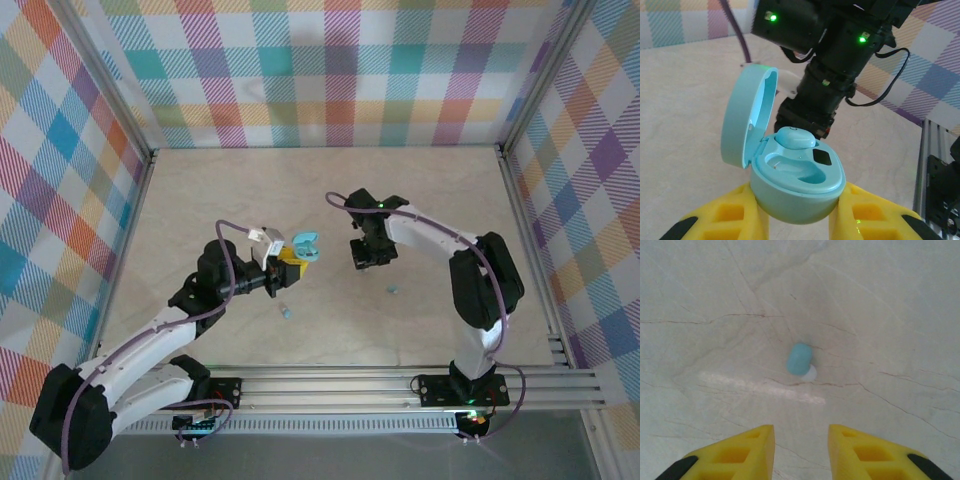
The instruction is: Insert wireless bluetooth earbuds into charging case
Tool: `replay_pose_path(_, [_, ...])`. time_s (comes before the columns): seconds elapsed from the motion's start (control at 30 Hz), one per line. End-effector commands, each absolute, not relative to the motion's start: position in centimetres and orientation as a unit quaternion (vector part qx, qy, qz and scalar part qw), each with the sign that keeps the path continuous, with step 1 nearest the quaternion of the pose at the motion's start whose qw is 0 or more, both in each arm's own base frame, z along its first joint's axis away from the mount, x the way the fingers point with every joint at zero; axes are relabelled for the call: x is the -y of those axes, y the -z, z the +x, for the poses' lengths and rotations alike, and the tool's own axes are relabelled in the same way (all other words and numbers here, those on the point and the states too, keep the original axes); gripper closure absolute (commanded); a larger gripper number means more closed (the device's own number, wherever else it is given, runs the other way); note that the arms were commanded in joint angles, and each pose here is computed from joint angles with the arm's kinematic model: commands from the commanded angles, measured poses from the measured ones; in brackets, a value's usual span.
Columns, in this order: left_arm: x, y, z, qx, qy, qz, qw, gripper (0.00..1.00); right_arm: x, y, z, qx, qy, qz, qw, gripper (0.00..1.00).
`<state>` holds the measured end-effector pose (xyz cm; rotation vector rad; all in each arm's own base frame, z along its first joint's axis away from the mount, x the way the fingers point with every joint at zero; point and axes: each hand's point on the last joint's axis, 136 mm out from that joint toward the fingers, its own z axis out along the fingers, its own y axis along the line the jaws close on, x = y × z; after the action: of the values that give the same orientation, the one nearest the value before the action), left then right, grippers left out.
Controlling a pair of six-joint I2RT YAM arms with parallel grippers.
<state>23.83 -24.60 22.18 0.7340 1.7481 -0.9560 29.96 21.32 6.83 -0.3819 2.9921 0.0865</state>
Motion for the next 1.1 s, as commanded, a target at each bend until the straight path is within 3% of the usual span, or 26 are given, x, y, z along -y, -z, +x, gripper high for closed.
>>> replay_pose_path(0.0, [25.5, -25.0, 23.7, -0.686, 0.409, 0.315, 0.513, 0.96, -22.2, -6.1, 30.6, -0.989, -0.019, -0.128, 0.067, 0.67])
replay_pose_path(1.07, [24.8, -24.4, 23.1, -0.695, 0.388, 0.32, 0.514, 0.96, -22.5, -2.0, 32.0, -0.989, 0.032, -0.141, 0.037, 0.73])
